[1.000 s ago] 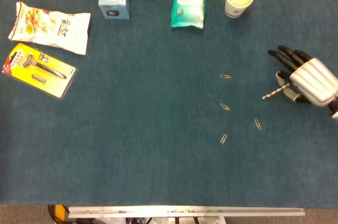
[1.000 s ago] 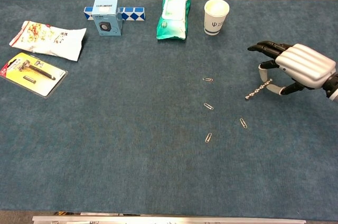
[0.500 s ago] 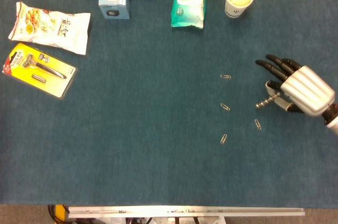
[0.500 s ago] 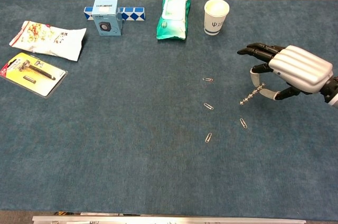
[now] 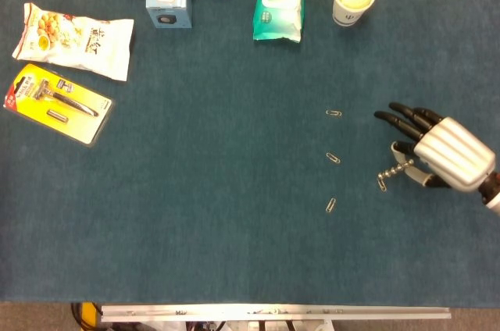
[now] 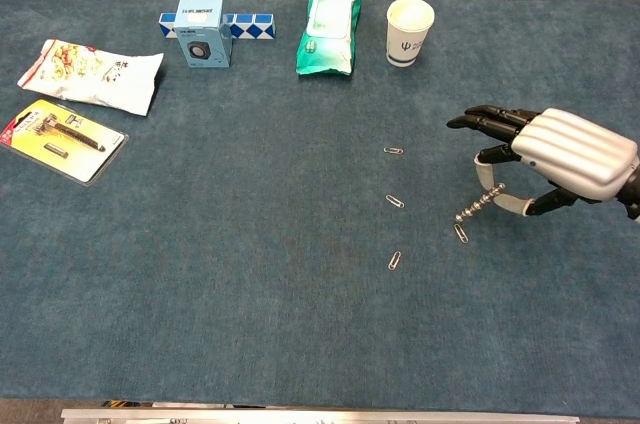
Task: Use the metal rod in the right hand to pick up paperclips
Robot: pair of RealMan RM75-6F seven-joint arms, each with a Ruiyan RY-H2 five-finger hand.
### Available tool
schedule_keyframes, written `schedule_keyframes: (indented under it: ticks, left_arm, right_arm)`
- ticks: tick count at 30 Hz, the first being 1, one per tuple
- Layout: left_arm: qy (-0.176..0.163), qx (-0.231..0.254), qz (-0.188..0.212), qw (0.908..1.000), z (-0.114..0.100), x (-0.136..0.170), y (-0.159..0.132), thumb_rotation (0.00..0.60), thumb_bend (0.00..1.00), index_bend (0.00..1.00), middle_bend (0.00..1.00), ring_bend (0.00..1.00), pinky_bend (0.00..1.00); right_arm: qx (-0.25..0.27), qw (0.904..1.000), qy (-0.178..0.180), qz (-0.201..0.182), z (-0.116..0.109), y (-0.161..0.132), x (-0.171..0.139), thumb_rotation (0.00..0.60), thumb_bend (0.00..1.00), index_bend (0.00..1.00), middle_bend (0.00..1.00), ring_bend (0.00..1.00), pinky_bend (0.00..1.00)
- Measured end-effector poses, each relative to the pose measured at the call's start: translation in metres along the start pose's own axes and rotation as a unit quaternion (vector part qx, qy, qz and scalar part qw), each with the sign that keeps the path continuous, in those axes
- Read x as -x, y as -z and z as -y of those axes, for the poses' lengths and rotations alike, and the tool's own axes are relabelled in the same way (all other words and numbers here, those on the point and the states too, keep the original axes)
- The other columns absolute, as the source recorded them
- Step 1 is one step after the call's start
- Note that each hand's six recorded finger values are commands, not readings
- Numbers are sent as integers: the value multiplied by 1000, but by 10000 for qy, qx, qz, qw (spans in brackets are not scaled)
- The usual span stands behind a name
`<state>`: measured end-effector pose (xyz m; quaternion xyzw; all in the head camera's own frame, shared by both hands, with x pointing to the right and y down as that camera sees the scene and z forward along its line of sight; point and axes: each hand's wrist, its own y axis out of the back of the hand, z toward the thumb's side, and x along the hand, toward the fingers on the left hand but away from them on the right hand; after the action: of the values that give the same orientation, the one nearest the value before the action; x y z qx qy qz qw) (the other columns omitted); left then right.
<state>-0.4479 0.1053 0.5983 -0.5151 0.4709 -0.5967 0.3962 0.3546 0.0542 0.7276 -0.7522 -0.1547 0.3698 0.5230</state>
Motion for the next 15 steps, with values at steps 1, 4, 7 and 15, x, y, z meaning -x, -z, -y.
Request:
schedule_keyframes:
  ticks: [1, 4, 7, 15]
  left_arm:
    - [-7, 5, -2, 10000, 0, 0, 0, 600, 246, 247, 49, 101, 162]
    - [-19, 12, -7, 10000, -1, 1, 1, 600, 246, 247, 49, 101, 162]
    - [-24, 18, 3, 10000, -2, 1, 0, 600, 246, 247, 49, 101, 162]
    - [-36, 34, 11, 10000, -4, 2, 0, 600, 246, 247, 49, 101, 162]
  right_arm:
    - [-2, 10000, -16, -3, 1, -1, -1, 600, 315, 622, 110, 48, 230]
    - [2, 10000, -67, -2, 3, -2, -4, 600, 315, 622, 110, 48, 230]
    - [3, 9999, -101, 1, 4, -3, -5, 600, 315, 622, 110, 48, 230]
    - [10, 9999, -130, -3, 7, -4, -3, 600, 316, 622, 110, 48, 230]
